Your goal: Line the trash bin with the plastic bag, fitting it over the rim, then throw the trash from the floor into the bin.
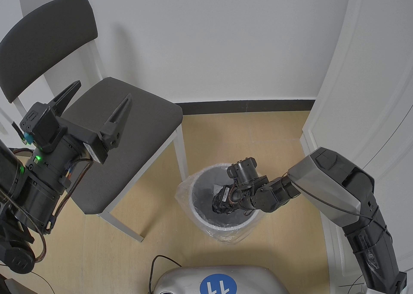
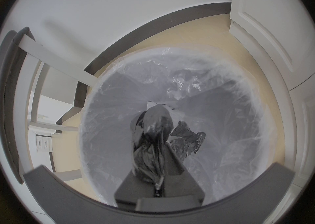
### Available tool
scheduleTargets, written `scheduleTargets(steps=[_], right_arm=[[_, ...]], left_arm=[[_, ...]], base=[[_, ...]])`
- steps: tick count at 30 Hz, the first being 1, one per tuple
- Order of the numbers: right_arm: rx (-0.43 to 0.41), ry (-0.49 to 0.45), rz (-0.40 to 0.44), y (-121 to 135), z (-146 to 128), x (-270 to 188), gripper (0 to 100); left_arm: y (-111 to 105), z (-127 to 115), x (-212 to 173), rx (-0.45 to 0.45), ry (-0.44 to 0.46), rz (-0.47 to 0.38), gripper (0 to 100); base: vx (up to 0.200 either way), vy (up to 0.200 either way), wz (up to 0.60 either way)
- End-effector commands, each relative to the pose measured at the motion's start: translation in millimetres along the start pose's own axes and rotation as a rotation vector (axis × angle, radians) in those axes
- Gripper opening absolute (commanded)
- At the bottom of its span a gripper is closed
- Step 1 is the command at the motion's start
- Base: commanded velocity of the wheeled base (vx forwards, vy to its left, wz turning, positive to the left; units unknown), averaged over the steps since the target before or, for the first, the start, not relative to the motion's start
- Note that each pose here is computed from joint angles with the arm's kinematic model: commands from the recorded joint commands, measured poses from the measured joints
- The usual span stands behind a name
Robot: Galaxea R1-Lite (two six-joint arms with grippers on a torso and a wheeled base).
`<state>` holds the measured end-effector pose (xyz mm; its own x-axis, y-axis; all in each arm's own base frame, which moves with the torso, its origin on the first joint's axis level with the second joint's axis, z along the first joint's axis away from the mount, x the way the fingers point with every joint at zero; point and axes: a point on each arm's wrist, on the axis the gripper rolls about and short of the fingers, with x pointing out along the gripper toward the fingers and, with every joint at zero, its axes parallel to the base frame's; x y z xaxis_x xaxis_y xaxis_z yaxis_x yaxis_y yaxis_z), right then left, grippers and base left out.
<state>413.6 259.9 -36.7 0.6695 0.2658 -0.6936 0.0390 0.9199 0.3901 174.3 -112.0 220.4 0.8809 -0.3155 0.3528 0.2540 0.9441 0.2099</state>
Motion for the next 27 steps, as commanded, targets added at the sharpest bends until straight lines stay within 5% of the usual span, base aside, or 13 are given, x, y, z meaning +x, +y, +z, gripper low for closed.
scheduleTargets(steps=[1,18,27], right_arm=[[-0.017,0.017,0.005,5.9,-9.0,-2.6,0],[-0.013,0.018,0.016,12.3,-15.6,3.0,0],[-0.025,0.082,-0.053,12.7,-15.7,11.0,0]], left_arm=[[-0.4,-0.7,0.3,0.001,0.002,-0.002,100],[0.2,0.0,-1.2,0.0,0.0,0.0,100],[0.0,-0.4,-1.0,0.002,0.001,-0.002,100]], base=[[0.0,0.0,0.0],[0.0,0.0,0.0],[0.0,0.0,0.0]])
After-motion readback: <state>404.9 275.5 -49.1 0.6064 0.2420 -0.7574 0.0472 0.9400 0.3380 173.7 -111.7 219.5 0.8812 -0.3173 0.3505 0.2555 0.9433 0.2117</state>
